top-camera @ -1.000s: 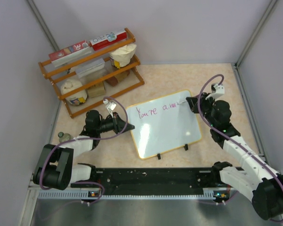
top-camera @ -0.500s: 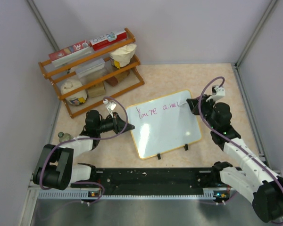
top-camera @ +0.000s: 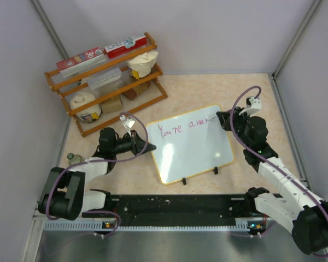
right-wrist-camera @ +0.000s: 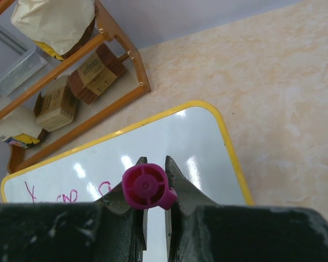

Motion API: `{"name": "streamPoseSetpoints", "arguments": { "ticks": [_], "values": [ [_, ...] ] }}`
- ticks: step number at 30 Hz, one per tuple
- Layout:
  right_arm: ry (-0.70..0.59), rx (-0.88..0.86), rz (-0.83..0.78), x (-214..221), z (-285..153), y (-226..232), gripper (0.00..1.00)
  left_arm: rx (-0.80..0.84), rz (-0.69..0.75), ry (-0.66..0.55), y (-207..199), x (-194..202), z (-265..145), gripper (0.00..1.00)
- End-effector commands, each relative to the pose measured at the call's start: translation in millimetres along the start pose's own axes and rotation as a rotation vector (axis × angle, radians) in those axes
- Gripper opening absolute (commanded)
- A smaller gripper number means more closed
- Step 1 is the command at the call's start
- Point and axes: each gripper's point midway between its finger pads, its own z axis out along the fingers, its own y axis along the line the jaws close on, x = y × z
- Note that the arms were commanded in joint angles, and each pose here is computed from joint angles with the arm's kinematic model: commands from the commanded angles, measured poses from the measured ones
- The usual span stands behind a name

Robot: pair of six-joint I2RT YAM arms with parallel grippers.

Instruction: Write a sentence on the whiteboard

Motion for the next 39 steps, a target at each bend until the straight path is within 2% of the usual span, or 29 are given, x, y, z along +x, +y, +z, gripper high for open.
{"name": "streamPoseSetpoints", "arguments": {
  "ticks": [1, 23, 39],
  "values": [
    [-0.078, 0.021, -0.004, -28.2, 6.1, 2.3, 0.00, -0.029, 0.112, -0.038, 6.7, -10.2, 1.0, 0.00],
    [-0.056, 0.046, -0.009, -19.6, 3.3, -4.6, 0.00, -0.028, 0.109, -0.037, 6.8, -10.2, 1.2, 0.00],
    [-0.130, 0.003, 0.004, -50.8, -9.9, 13.8, 0.00, -0.027, 0.109, -0.037, 6.4, -10.2, 1.2, 0.00]
  ]
}}
